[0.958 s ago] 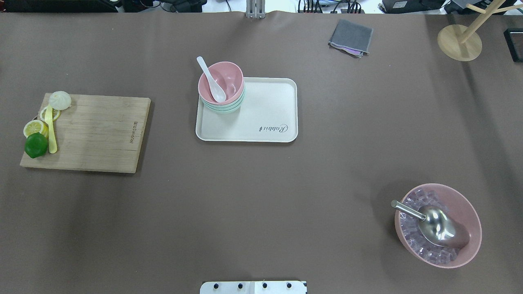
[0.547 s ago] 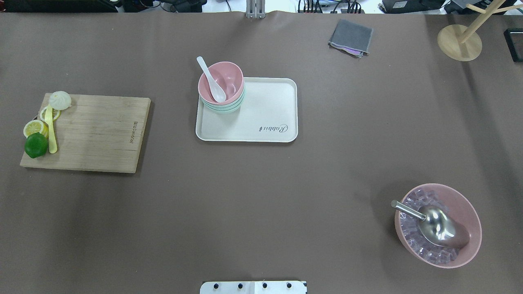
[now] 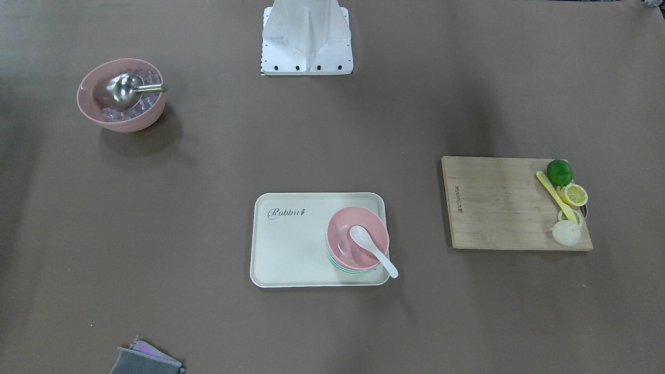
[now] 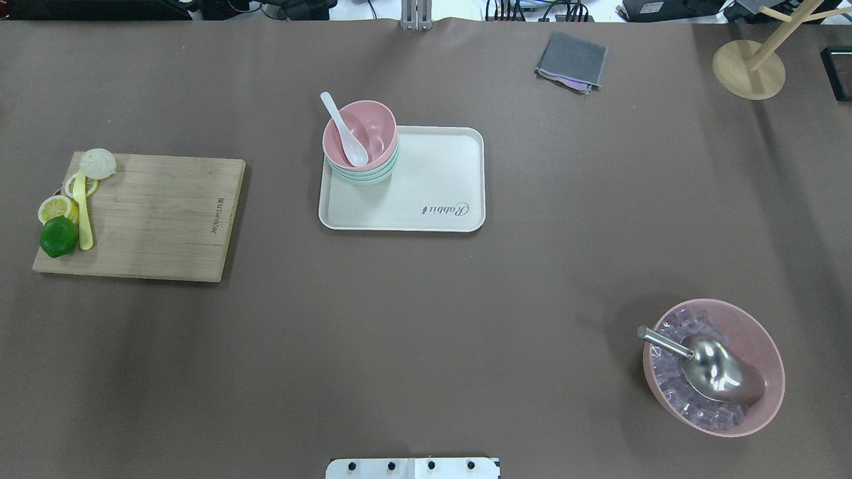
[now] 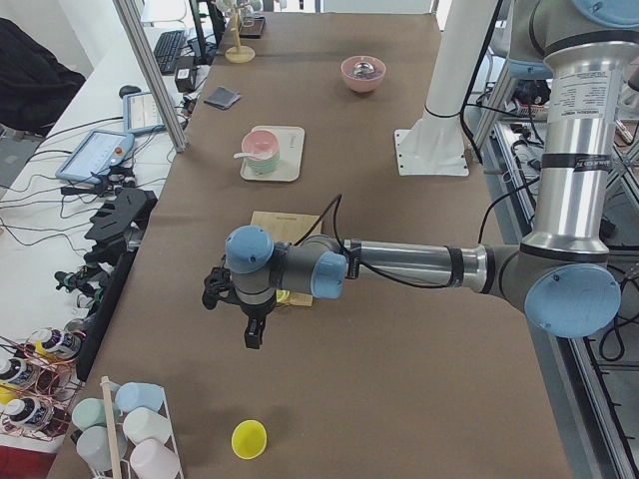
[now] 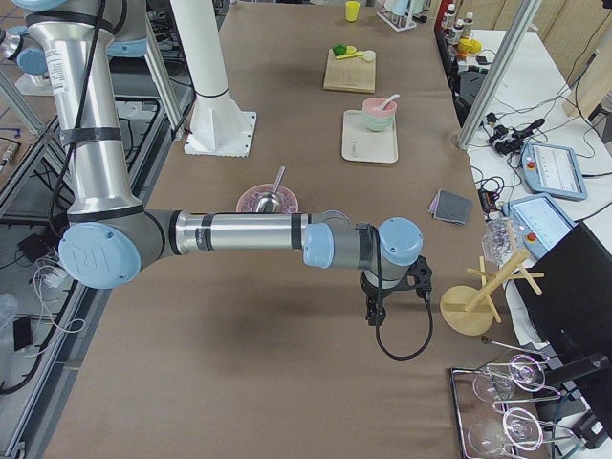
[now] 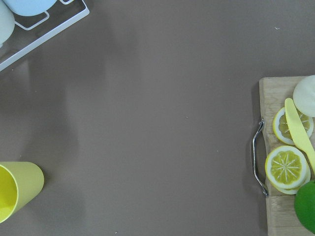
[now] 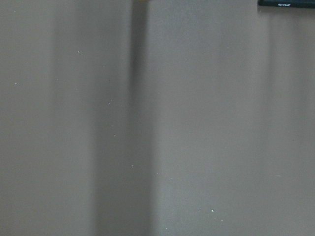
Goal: Stack pink bowl on green and place spoon
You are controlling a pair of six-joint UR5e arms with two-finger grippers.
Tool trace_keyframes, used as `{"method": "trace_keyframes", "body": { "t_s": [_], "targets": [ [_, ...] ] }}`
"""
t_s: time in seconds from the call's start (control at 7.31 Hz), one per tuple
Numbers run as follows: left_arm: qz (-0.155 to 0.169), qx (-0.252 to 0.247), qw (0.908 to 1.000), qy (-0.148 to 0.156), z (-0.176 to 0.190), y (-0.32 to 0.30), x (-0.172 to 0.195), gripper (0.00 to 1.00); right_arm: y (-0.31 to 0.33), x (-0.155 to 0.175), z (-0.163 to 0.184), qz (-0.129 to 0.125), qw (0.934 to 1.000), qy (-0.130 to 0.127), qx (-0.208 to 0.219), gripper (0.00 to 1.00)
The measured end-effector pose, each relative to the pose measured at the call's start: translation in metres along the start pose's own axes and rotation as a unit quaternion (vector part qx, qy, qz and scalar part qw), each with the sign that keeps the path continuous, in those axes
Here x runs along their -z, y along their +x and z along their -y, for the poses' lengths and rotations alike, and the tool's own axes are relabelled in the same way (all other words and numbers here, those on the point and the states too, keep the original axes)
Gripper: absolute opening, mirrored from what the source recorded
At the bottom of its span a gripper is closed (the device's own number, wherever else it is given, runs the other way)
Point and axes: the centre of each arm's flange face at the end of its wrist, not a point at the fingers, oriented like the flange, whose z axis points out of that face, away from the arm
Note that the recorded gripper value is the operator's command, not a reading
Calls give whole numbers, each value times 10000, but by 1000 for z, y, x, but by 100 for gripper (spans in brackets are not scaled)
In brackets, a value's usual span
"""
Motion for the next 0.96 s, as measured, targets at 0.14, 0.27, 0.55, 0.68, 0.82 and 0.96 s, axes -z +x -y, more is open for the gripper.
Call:
{"method": "trace_keyframes", "body": {
  "t_s": [0.14,0.27,0.55,0.68,0.82,0.96],
  "targets": [
    [0,5,10000,-5,1,0,0,99,0,0,0,0,10000,-1,-2,100],
    [-3,21,10000,-14,1,-1,-1,98,0,0,0,-3,10000,-4,-2,100],
    [0,42,10000,-27,1,-2,-2,98,1,-1,0,-8,10000,-7,-2,100],
    [2,43,10000,-31,1,-2,-3,98,1,-1,0,-9,10000,-8,-3,100],
    [1,42,10000,-31,1,-2,-3,98,1,-1,0,-11,10000,-8,-3,100],
    [-2,41,10000,-31,1,-2,-3,98,1,-1,0,-13,10000,-7,-2,100]
  ]
}}
